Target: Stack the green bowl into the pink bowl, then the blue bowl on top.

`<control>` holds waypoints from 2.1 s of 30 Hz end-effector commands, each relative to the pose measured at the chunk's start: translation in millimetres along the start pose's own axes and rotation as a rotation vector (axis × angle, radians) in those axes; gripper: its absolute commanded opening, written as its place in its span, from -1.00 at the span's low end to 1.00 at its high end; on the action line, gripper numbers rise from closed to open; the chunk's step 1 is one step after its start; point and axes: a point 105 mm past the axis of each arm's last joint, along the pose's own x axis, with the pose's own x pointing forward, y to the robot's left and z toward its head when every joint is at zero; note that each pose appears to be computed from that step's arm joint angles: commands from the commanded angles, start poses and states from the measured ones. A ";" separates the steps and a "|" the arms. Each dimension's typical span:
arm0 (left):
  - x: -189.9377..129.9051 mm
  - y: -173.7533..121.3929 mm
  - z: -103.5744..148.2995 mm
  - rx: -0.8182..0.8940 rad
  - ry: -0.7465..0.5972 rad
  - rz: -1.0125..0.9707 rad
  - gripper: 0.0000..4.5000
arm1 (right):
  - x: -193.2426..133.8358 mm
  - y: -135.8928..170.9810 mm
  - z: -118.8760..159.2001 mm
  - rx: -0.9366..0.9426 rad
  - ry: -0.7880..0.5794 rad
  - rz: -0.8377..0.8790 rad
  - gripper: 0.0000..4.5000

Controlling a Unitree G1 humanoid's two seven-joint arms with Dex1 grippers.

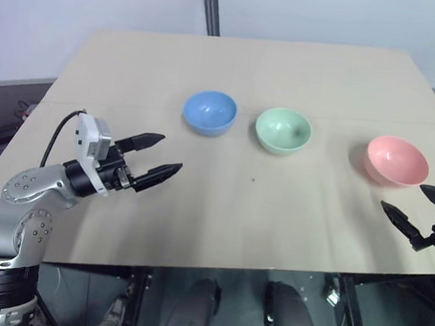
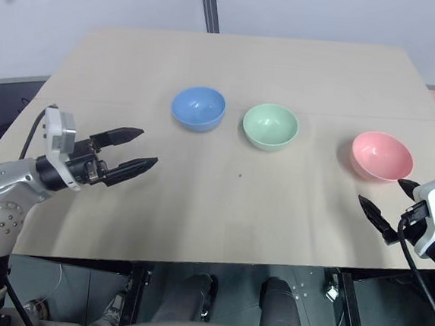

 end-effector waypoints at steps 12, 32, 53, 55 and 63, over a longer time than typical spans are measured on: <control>8.3 -1.1 11.1 0.019 -0.052 -0.016 0.98 | 30.2 -3.9 20.7 -0.171 -0.052 -0.059 1.00; 34.0 -44.2 21.4 0.034 -0.134 -0.375 1.00 | 120.9 -36.5 -4.4 -0.063 0.189 0.032 -0.18; 25.1 -31.2 5.5 0.032 -0.084 -0.252 1.00 | 89.8 157.6 30.2 -0.216 0.067 0.555 -0.98; 25.2 -31.5 5.6 0.031 -0.083 -0.252 1.00 | 93.0 166.9 26.2 -0.217 0.074 0.569 -0.98; 26.7 -36.7 8.5 0.025 -0.097 -0.289 1.00 | 99.5 165.1 38.7 -0.223 0.054 0.576 0.08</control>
